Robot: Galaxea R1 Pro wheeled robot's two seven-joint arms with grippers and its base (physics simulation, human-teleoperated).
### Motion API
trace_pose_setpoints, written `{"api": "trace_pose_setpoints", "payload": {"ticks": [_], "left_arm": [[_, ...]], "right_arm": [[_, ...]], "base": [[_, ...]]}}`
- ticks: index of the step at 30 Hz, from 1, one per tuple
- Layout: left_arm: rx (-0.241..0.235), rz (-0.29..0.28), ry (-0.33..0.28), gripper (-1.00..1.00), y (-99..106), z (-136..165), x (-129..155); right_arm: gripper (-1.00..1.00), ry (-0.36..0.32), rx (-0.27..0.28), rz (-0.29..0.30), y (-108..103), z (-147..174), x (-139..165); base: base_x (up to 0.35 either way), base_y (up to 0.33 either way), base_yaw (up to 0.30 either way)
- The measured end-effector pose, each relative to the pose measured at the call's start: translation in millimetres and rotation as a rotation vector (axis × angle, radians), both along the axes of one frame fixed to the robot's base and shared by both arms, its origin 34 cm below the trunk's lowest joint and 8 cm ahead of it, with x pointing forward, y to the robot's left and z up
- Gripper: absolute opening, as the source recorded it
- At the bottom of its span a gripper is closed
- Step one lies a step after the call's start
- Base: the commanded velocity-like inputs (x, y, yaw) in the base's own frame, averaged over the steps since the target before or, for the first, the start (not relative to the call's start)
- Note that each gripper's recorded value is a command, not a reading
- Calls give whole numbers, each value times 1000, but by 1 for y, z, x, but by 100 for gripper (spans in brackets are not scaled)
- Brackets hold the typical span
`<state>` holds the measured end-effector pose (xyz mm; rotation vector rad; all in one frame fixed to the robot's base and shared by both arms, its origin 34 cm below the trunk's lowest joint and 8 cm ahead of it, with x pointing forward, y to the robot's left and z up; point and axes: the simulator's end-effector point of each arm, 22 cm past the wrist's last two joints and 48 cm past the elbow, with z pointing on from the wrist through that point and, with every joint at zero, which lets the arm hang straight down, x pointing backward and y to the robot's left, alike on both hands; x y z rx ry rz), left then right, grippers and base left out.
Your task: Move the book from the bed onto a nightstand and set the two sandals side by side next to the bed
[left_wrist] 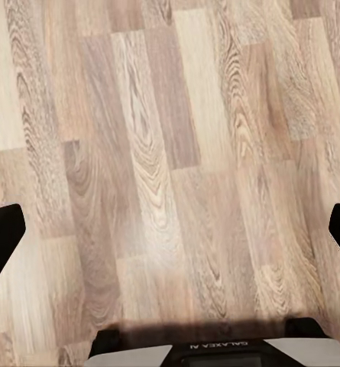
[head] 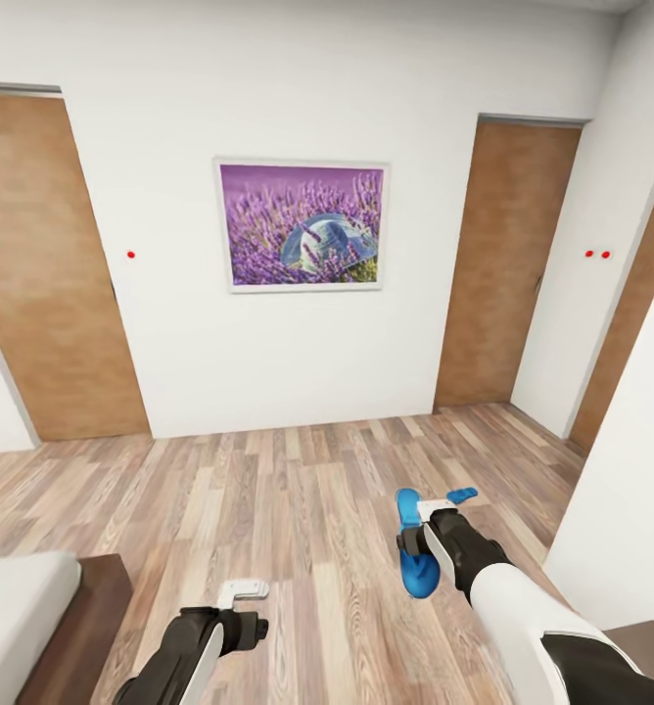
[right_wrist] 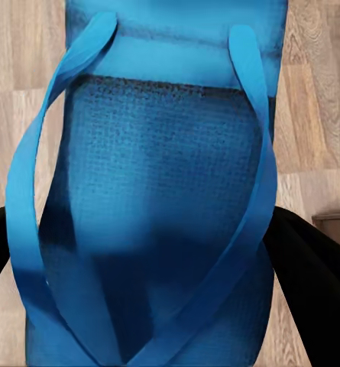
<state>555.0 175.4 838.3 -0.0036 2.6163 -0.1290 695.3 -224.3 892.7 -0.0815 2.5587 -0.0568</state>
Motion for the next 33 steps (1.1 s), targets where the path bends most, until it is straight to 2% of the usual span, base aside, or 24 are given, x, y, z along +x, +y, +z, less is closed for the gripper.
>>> {"api": "trace_pose_setpoints", "payload": {"ticks": [8,33], "left_arm": [[-1,0,2,100,0,-1,-1],[-1,1,2,100,0,-1,-1]], "right_arm": [[-100,0,0,0,0,0,0],[-100,0,1,1,1,0,0]], "base": [[338,0,-128],[338,15,-5]]}}
